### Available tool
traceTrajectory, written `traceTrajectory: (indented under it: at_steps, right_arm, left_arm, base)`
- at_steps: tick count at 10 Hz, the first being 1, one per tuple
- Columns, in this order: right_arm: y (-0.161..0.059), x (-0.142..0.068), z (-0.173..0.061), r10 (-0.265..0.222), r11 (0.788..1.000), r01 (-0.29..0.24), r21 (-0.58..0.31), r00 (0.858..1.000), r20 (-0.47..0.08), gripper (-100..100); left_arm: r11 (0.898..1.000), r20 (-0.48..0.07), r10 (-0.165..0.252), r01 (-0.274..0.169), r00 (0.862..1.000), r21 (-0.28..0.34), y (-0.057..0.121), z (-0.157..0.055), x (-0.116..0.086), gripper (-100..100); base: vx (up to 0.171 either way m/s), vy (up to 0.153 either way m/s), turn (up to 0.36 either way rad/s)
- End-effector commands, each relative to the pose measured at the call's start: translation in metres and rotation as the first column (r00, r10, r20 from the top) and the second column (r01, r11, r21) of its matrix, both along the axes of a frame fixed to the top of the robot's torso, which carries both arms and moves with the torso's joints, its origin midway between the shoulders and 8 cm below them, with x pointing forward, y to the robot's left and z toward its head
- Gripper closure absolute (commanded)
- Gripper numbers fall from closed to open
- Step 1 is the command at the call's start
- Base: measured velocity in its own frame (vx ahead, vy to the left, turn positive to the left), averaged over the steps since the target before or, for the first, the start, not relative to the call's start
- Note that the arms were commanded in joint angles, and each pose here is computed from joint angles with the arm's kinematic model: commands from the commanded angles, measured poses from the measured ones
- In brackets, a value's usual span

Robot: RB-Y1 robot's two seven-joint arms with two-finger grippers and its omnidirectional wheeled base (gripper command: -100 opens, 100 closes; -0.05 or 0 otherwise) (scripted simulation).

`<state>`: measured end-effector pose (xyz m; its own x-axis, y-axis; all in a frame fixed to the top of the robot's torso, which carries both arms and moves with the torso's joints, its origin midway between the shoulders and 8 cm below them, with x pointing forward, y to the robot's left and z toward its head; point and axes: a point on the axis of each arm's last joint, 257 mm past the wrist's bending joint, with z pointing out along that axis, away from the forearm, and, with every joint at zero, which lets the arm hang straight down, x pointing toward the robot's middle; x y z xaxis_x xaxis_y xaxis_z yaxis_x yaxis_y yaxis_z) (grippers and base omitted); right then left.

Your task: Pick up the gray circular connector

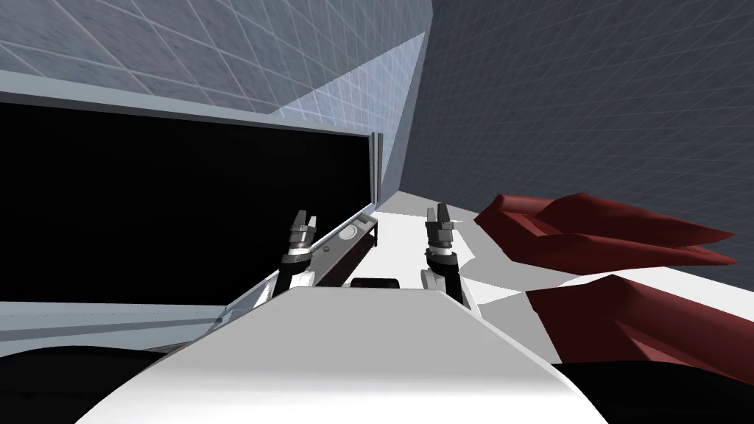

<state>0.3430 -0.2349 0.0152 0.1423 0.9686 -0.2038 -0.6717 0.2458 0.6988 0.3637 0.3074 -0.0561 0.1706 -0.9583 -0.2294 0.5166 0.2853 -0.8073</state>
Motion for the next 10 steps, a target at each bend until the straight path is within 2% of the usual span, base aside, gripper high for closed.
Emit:
traceTrajectory:
  at_steps: [1,2,4,5,6,7,8,9,10]
  right_arm:
    - [0.000,0.000,0.000,0.000,1.000,0.000,0.000,1.000,0.000,0]
    - [0.000,0.000,0.000,0.000,1.000,0.000,0.000,1.000,0.000,0]
    - [0.000,0.000,0.000,0.000,1.000,0.000,0.000,1.000,0.000,0]
    - [0.000,0.000,0.000,0.000,1.000,0.000,0.000,1.000,0.000,0]
    - [0.000,0.000,0.000,0.000,1.000,0.000,0.000,1.000,0.000,0]
    - [0.000,0.000,0.000,0.000,1.000,0.000,0.000,1.000,0.000,0]
    - [0.000,0.000,0.000,0.000,1.000,0.000,0.000,1.000,0.000,0]
    - [0.000,0.000,0.000,0.000,1.000,0.000,0.000,1.000,0.000,0]
    - [0.000,0.000,0.000,0.000,1.000,0.000,0.000,1.000,0.000,0]
  left_arm:
    - [0.999,-0.069,0.031,-0.029,0.997,0.034,0.012,-0.027,0.003,-100]
    - [0.999,-0.078,0.033,-0.030,0.996,0.033,0.014,-0.032,0.004,-100]
    - [0.995,-0.169,0.075,-0.062,0.983,0.081,0.027,-0.069,0.006,-100]
    - [0.995,-0.179,0.077,-0.064,0.981,0.079,0.029,-0.074,0.006,-100]
    - [0.991,-0.223,0.100,-0.078,0.970,0.106,0.036,-0.093,0.005,-100]
    - [0.991,-0.231,0.101,-0.079,0.968,0.105,0.037,-0.097,0.005,-100]
    - [0.987,-0.282,0.126,-0.091,0.951,0.132,0.045,-0.119,0.003,-100]
    - [0.987,-0.283,0.126,-0.092,0.951,0.132,0.045,-0.120,0.003,-100]
    - [0.982,-0.324,0.149,-0.101,0.934,0.162,0.053,-0.138,0.000,-100]
  base:
    - [0.003,-0.050,-0.026]
    - [0.002,-0.038,-0.006]
    - [0.008,-0.029,-0.040]
    - [0.007,-0.023,-0.017]
    - [0.007,-0.027,-0.040]
    - [0.009,-0.021,-0.020]
    - [0.010,-0.017,-0.048]
    - [0.009,-0.014,-0.025]
    - [0.012,-0.021,-0.052]
